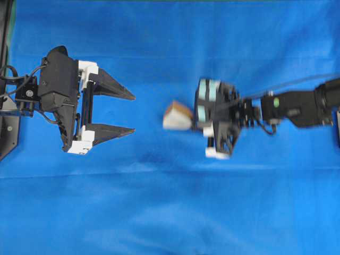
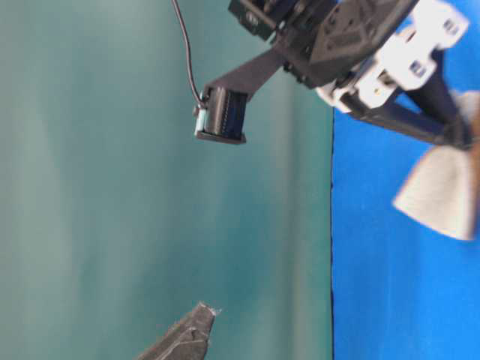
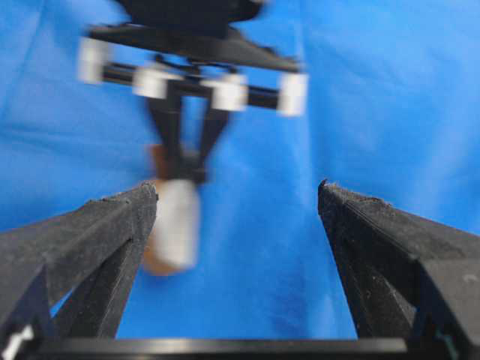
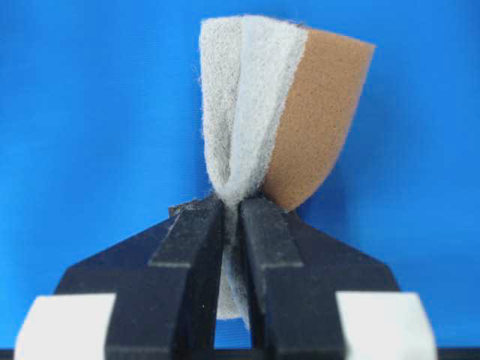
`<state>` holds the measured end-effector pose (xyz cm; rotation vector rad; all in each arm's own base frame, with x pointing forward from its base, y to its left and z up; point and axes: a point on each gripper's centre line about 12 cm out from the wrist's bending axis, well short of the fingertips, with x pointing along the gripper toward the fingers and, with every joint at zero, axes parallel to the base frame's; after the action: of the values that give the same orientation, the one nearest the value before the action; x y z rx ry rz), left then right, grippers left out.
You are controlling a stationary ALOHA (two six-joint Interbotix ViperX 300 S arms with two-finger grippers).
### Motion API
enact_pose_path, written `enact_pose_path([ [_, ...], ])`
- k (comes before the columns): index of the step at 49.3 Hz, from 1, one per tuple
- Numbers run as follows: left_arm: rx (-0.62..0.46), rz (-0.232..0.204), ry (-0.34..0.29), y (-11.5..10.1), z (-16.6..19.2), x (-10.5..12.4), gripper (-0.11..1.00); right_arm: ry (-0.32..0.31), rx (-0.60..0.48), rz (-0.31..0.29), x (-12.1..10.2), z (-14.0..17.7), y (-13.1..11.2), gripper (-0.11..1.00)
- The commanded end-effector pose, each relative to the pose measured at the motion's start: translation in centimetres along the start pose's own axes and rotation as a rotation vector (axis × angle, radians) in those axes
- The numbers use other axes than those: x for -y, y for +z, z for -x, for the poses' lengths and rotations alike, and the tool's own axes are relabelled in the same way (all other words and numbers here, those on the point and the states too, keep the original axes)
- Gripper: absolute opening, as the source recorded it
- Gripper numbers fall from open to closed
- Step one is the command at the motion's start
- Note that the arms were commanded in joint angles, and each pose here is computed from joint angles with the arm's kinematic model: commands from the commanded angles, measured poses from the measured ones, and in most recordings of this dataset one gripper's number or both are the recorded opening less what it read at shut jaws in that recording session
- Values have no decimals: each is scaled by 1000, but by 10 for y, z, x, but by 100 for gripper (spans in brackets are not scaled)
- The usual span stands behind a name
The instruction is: Hand over the sponge with the left arm and wipe it with the right arm.
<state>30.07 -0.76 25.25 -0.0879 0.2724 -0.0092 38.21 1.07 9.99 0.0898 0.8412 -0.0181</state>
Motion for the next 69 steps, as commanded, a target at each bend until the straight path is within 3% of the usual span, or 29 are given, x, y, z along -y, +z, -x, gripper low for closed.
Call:
enact_pose_path([
  [1,21,-4,-5,6,0,2,85,62,34,36,-34,9,9,12],
  [9,21,-4,-5,6,0,2,85,74,32,35,-41,9,9,12],
  [16,21,-4,-5,6,0,2,85,39,29,21,-22,8,9,12],
  [35,20,-2,-5,6,0,1,85,-199,35,-67,112,20,9,12],
  [41,20,-1,-5,6,0,1,85,-250,36,-89,140,26,7,12],
  [45,20,-1,-5,6,0,1,85,-262,33,-94,146,27,5,12],
  [50,20,-2,-5,6,0,1,85,-261,37,-96,146,28,5,12],
  [56,20,-2,-5,5,-1,1,85,-230,34,-82,129,23,6,12],
  [69,17,-2,-3,5,-1,1,85,-72,20,-7,41,8,8,12],
])
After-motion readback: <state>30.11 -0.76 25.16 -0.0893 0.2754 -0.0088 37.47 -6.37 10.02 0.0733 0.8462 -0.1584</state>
